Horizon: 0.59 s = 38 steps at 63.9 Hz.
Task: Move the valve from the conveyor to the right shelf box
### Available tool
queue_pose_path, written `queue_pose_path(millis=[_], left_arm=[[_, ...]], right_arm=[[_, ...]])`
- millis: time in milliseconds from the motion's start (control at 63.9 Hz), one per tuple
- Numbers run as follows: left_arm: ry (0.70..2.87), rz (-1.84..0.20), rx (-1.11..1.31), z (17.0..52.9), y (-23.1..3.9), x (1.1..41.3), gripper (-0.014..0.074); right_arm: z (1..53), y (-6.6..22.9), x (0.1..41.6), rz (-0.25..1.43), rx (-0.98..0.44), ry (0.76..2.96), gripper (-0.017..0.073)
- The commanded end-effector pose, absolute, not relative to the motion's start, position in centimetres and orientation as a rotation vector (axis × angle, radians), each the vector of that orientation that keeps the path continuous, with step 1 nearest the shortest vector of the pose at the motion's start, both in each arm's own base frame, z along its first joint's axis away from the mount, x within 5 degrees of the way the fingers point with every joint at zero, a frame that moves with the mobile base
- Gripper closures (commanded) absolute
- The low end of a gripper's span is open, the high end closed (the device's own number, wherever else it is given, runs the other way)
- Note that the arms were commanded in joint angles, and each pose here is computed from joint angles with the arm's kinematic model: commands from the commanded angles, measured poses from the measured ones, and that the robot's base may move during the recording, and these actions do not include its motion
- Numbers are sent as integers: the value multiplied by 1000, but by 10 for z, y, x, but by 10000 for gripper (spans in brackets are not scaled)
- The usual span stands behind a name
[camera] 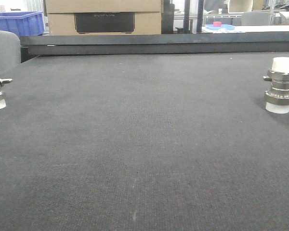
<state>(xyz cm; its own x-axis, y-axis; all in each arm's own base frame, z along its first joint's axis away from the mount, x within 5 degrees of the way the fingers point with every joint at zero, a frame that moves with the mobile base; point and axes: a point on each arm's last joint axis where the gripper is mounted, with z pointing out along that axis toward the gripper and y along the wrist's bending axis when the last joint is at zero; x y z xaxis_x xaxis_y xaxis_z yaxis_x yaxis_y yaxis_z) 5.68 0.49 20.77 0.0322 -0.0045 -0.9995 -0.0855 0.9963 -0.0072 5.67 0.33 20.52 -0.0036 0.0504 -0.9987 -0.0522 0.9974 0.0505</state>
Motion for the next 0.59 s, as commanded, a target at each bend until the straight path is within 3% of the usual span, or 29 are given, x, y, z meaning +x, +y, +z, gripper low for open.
queue_pose_path(millis=[0,579], left_arm=[[1519,57,-70,210,5,56,705],[1423,58,-65,219,4,55,705]], right_arm=[[208,3,56,81,3,1541,721],[208,3,56,81,3,1541,721]])
